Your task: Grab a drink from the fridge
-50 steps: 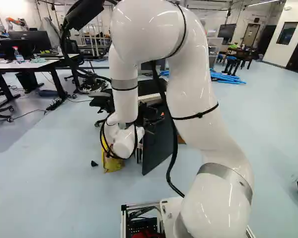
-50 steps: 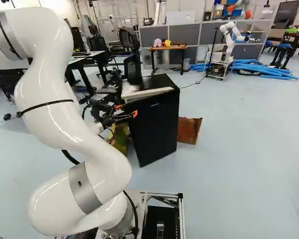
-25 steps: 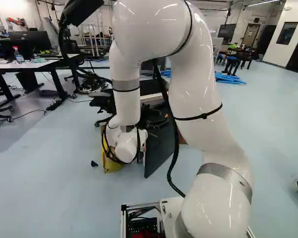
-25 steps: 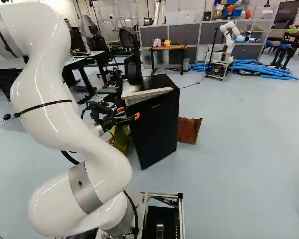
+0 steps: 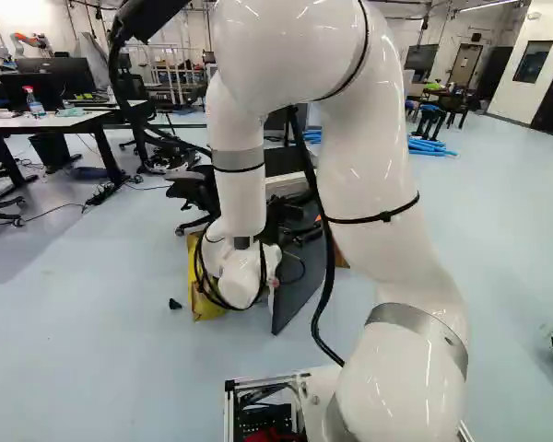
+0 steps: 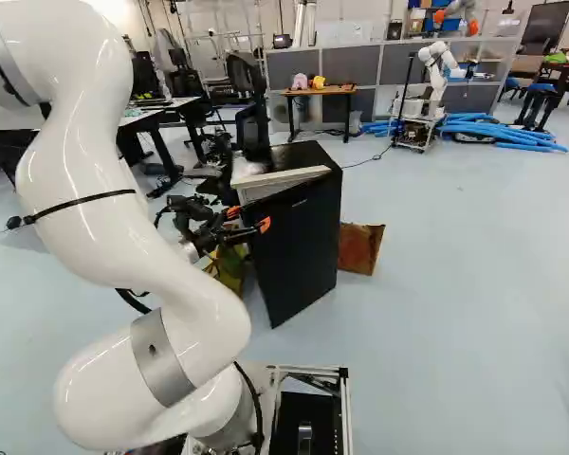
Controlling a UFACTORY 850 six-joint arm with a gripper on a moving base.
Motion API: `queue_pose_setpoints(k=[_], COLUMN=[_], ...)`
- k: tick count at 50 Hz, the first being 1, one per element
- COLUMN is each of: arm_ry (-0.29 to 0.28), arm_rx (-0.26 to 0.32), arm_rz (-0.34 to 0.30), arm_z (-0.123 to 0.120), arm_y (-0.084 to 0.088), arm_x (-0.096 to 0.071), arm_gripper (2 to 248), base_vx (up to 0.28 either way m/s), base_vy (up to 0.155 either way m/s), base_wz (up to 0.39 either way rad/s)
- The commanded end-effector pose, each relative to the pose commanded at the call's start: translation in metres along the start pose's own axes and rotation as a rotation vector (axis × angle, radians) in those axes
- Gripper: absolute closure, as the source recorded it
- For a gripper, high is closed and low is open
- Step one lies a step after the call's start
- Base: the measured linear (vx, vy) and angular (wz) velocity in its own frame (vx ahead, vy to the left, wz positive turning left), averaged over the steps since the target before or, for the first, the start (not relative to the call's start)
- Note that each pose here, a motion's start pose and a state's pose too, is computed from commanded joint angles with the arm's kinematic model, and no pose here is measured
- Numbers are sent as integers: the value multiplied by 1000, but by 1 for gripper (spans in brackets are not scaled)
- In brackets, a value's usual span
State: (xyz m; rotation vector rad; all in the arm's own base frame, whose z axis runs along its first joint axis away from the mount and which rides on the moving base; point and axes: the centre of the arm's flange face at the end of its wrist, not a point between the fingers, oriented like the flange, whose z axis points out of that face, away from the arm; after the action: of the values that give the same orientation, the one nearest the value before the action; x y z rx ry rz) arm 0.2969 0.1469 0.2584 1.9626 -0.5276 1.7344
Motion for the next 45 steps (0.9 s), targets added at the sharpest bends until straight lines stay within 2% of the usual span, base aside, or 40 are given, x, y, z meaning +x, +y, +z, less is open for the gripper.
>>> queue_pose_setpoints(k=[45], arm_ry=[-12], arm_rx=[-152], arm_rz=[-38], arm_z=[-3], arm_y=[49], arm_x=[-2], arm_gripper=[3], base_vx=[0], base_vy=[0], base_wz=[0])
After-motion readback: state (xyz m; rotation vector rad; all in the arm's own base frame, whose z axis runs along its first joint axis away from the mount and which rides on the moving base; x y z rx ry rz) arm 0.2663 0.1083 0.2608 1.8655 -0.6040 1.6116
